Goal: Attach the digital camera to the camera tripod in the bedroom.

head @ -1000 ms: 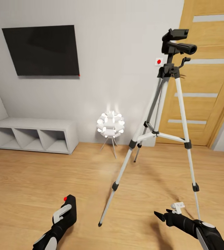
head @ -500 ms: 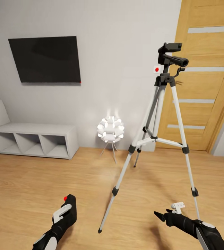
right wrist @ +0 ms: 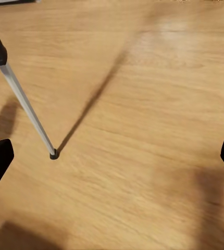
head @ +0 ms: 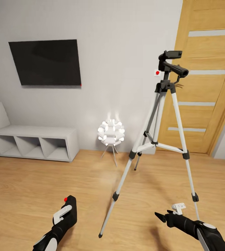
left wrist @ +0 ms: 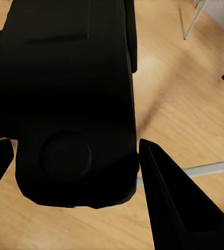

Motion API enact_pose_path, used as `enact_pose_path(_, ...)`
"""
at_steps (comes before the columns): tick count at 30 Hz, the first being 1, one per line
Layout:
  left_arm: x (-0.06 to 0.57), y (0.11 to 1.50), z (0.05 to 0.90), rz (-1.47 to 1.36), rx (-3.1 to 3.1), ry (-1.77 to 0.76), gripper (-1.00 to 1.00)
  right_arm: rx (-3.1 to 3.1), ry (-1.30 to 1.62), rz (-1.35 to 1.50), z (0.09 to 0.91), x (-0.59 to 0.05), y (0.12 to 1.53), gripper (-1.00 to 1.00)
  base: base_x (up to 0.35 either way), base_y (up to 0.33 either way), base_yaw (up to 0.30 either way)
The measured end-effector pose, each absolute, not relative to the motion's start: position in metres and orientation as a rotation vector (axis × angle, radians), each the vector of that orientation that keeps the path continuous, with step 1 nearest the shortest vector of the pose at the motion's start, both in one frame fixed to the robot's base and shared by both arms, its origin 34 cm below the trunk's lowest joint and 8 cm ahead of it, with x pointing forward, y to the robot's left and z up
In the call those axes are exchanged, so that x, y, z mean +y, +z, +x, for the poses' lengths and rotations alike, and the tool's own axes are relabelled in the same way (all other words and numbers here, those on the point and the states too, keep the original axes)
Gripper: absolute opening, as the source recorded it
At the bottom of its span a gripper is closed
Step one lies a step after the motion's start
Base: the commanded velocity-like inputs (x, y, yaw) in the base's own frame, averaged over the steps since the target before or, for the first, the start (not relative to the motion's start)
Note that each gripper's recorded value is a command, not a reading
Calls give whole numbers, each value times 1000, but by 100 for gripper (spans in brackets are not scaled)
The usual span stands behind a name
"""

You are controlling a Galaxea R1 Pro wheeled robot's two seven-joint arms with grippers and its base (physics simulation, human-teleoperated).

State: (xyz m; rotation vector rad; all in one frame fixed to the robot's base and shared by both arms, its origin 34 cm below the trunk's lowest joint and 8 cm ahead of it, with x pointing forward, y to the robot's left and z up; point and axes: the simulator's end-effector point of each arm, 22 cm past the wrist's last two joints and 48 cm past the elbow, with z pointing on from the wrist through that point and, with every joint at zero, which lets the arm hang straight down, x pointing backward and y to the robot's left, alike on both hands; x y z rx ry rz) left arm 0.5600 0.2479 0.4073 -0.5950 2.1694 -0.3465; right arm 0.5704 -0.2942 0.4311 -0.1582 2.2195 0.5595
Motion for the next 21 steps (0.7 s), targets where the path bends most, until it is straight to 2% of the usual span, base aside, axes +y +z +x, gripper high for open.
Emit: enact_pose_path(21,248,450,569,-599,2179,-343,-100,2217,562,-154,582,-294,478,100,0,0,0)
